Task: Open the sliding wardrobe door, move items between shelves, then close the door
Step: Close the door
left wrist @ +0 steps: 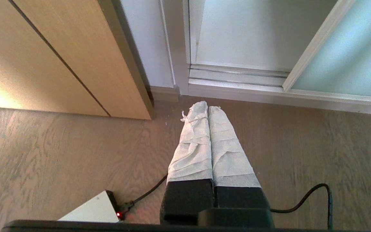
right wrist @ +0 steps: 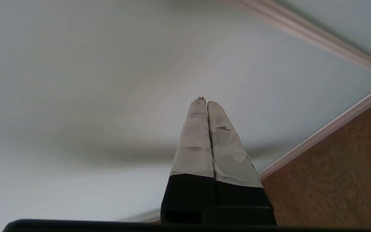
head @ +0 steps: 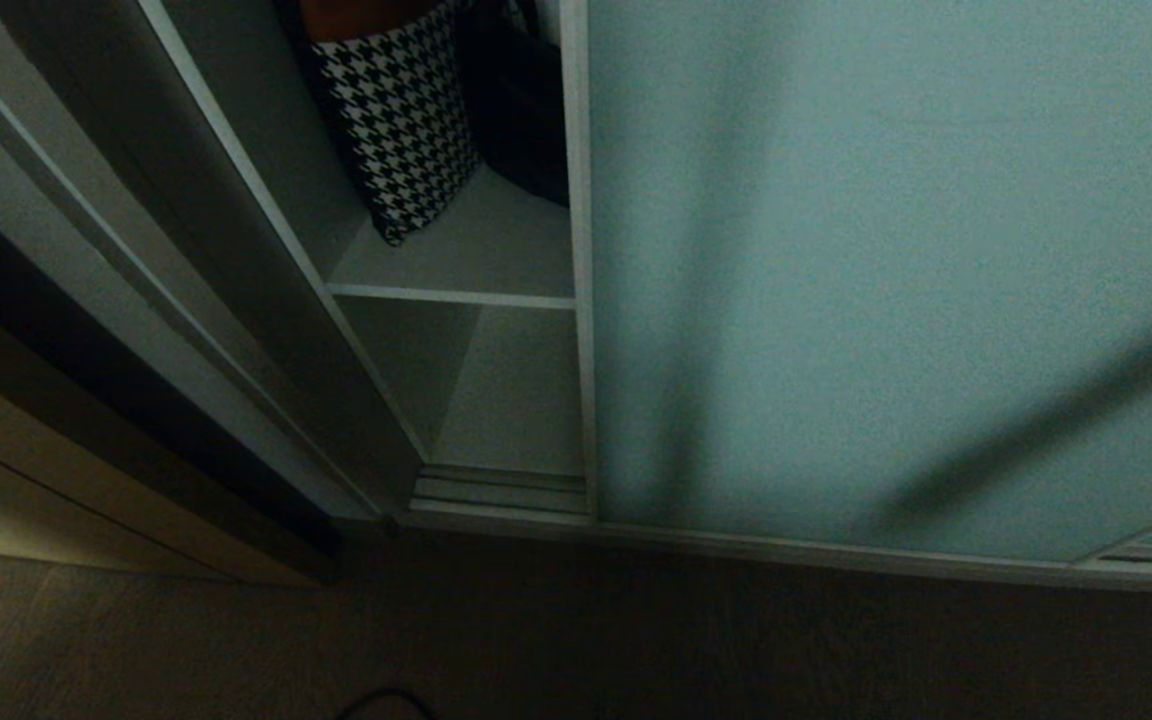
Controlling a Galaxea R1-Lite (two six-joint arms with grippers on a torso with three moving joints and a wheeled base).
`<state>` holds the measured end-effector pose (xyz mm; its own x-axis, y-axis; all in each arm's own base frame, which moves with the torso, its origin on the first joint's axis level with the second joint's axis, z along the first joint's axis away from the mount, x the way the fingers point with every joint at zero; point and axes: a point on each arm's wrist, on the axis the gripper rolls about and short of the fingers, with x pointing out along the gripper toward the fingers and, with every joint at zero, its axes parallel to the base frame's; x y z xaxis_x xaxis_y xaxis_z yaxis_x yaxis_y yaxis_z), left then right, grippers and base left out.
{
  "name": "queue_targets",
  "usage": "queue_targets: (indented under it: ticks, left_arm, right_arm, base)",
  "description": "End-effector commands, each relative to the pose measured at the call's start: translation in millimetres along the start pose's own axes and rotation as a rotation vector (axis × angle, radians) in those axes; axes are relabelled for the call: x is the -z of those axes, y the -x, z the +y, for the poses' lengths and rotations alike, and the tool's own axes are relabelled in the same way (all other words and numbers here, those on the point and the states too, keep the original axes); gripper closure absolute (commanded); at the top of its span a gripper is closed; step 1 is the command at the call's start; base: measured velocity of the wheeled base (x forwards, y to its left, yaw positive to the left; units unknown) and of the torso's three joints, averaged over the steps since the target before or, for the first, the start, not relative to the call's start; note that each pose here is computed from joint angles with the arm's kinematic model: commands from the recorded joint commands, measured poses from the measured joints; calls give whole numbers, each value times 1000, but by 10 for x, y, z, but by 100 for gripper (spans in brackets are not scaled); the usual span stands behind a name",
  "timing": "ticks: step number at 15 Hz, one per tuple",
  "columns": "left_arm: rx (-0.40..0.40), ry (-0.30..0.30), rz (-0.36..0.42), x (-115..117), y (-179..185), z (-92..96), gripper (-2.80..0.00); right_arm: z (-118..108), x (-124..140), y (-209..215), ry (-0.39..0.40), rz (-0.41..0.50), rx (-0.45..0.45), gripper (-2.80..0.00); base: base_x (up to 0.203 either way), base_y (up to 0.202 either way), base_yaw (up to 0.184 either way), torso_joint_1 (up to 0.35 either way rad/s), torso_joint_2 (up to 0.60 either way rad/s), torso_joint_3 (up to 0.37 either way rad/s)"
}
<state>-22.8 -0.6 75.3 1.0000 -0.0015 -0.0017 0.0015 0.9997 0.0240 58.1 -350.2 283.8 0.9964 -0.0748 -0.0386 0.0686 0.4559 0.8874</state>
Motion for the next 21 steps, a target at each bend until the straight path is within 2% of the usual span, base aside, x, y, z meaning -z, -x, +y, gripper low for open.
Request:
queue_targets:
  ticks: [1,7,14,21]
  left_arm:
    - [0,-1,0,0,0,0,0]
    - [0,0,1,-1,-1,0,0]
    - [0,0,1,-1,-1,0,0]
    - [0,0,0,0,0,0,0]
  right_arm:
    - [-76,-18,-64,-15,20,-10,0]
    - [-339,-145,-128,35,16,-20,0]
    - [-475,-140,-413,64,67,-52,0]
    - [-655,-146,-656,108,35,-36,0]
  base:
    - [0,0,0,0,0,0]
    - [0,0,0,0,0,0]
    - [0,0,0,0,0,0]
    - [0,0,0,0,0,0]
